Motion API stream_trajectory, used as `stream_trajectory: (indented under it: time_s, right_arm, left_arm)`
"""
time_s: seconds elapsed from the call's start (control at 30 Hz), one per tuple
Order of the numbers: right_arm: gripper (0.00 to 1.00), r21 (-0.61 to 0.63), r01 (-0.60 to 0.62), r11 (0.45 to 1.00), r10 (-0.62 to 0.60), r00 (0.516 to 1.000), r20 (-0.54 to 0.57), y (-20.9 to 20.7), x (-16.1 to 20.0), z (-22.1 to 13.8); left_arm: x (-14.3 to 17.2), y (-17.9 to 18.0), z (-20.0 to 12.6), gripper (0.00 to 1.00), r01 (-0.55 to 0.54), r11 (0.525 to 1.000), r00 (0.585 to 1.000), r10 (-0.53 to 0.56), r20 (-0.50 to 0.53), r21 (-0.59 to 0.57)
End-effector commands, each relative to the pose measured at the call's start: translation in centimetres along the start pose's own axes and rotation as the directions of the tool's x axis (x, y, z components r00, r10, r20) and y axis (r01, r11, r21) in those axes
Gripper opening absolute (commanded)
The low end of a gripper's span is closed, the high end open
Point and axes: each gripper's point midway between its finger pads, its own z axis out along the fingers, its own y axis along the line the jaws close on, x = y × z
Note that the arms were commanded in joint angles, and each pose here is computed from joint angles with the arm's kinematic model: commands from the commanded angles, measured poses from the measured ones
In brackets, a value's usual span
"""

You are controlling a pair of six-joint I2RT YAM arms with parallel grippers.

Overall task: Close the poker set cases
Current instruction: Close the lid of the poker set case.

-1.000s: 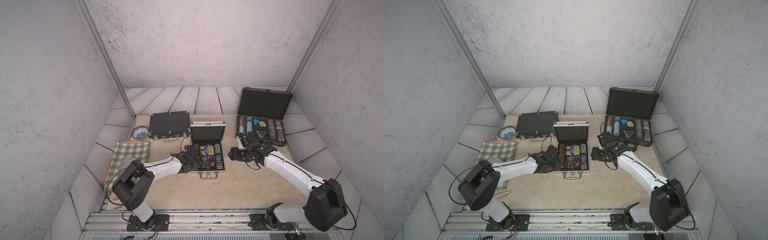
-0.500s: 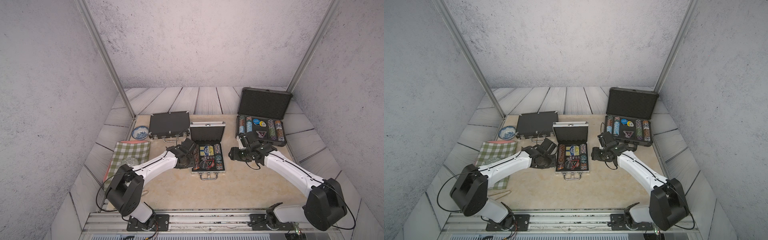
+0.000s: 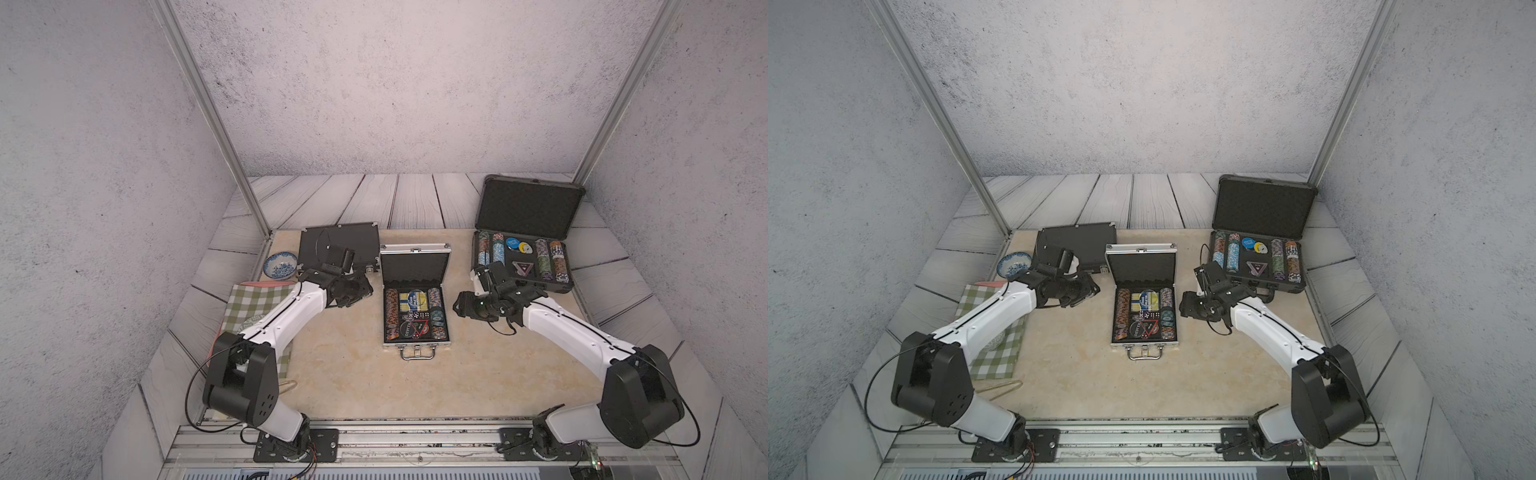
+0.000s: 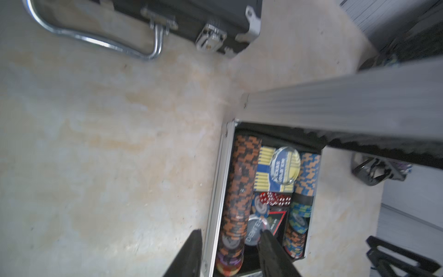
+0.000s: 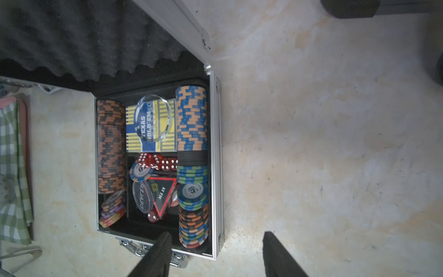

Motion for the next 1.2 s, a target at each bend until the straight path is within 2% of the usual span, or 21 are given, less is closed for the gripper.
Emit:
stream_trajectory:
  time_s: [0.0,0.1,0.27,0.5,0.67,0.83,1.17]
  right_arm:
    - [0.62,-0.057,-0.044,0.997,0.045,0.999,0.008,1.2,-1.7,0.9]
    - [0.61,-0.078,-0.07,0.994,0.07,0.998,-0.001,1.4,-2.1,1.9]
    - [0.6,-0.106,-0.13,0.986,0.132,0.991,0.01,1.6,-3.0,3.2]
    - [0.59,-0.199,-0.323,0.925,0.338,0.94,0.047,0.5,-6.5,4.6]
    - [0.56,-0.275,-0.395,0.877,0.416,0.909,0.019,0.6,-9.3,5.3]
    - [0.56,-0.318,-0.376,0.87,0.403,0.915,0.022,1.7,-11.3,5.2]
    - [0.55,-0.351,-0.395,0.849,0.417,0.909,-0.015,2.3,-11.5,6.1]
  left_arm:
    - [-2.4,-2.2,1.3,0.47,0.067,0.987,0.998,-0.064,-0.028,0.149]
    - [-4.7,-2.4,2.9,0.51,0.119,0.973,0.993,-0.115,-0.027,0.199]
    - [-8.2,-2.7,5.1,0.52,0.128,0.968,0.992,-0.128,-0.015,0.215]
    - [-11.0,-3.8,6.9,0.52,0.162,0.94,0.986,-0.163,-0.022,0.302]
    - [-11.3,-5.2,6.4,0.51,0.118,0.93,0.993,-0.112,-0.037,0.349]
    - [-10.8,-6.1,5.2,0.5,0.059,0.926,0.998,-0.046,-0.043,0.372]
    - [-9.1,-7.6,3.5,0.47,0.0,0.897,0.996,0.041,-0.085,0.443]
